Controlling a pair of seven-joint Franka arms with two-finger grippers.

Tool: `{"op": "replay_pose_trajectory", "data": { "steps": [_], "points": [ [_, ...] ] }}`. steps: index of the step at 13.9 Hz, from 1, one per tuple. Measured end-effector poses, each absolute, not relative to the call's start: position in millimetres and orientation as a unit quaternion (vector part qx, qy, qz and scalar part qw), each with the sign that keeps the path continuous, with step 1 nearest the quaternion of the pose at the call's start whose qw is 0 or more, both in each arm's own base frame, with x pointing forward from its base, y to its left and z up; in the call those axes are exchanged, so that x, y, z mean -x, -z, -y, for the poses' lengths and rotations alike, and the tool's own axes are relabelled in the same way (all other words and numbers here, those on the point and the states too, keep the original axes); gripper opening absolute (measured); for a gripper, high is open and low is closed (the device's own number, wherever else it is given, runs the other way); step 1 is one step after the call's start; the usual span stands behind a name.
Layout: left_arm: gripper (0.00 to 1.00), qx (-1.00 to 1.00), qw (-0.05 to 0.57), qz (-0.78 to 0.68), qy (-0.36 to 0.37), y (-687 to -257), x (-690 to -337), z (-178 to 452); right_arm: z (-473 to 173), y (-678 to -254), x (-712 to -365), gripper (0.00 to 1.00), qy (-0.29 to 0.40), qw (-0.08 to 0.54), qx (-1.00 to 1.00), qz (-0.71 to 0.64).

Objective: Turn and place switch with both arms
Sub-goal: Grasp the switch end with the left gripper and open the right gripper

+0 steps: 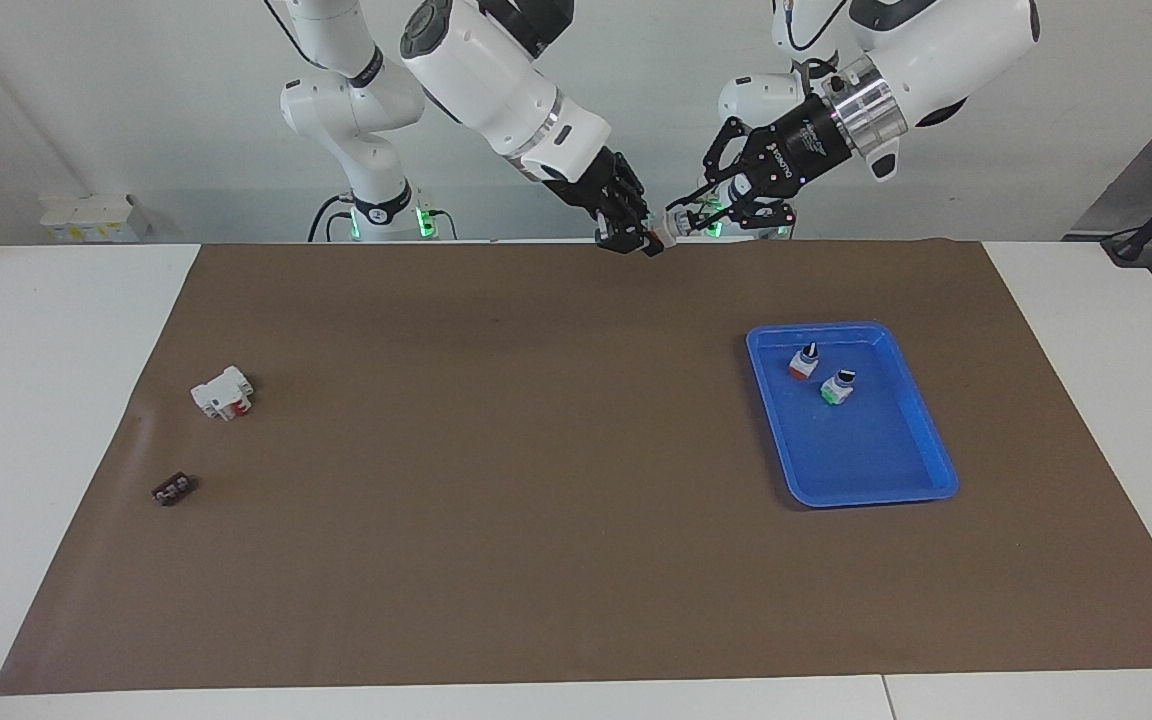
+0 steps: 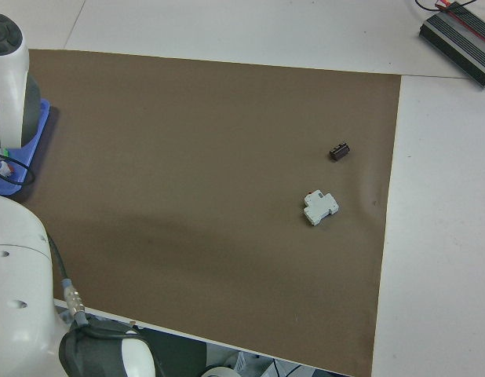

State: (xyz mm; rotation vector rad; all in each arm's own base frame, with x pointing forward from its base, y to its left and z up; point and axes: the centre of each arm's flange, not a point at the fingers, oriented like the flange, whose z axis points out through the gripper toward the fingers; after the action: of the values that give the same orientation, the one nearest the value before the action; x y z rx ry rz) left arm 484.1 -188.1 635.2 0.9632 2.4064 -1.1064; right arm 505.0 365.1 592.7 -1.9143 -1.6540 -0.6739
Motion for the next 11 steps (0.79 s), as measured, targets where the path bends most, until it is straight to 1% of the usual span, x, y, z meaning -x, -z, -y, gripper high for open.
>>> {"op": "replay_pose_trajectory", "data": {
  "steps": [1, 2, 7, 11],
  "points": [
    [0.13, -0.334, 0.163, -0.843, 0.388, -634.6, -485.1, 186.0, -365.5, -594.0, -504.2, 0.33, 0.250, 0.259, 0.706, 0.610],
    [0.12, -0.335, 0.164, -0.843, 0.388, -635.1, -484.6, 186.2, -365.4, -594.0, -504.3, 0.33, 0.250, 0.259, 0.706, 0.610],
    [0.12, -0.385, 0.187, -0.822, 0.377, -635.8, -483.8, 186.5, -365.5, -594.4, -504.0, 0.33, 0.250, 0.259, 0.706, 0.610],
    [0.11, -0.501, 0.239, -0.757, 0.345, -638.9, -480.9, 190.8, -362.6, -596.5, -502.3, 0.33, 0.249, 0.257, 0.706, 0.611]
  ]
}}
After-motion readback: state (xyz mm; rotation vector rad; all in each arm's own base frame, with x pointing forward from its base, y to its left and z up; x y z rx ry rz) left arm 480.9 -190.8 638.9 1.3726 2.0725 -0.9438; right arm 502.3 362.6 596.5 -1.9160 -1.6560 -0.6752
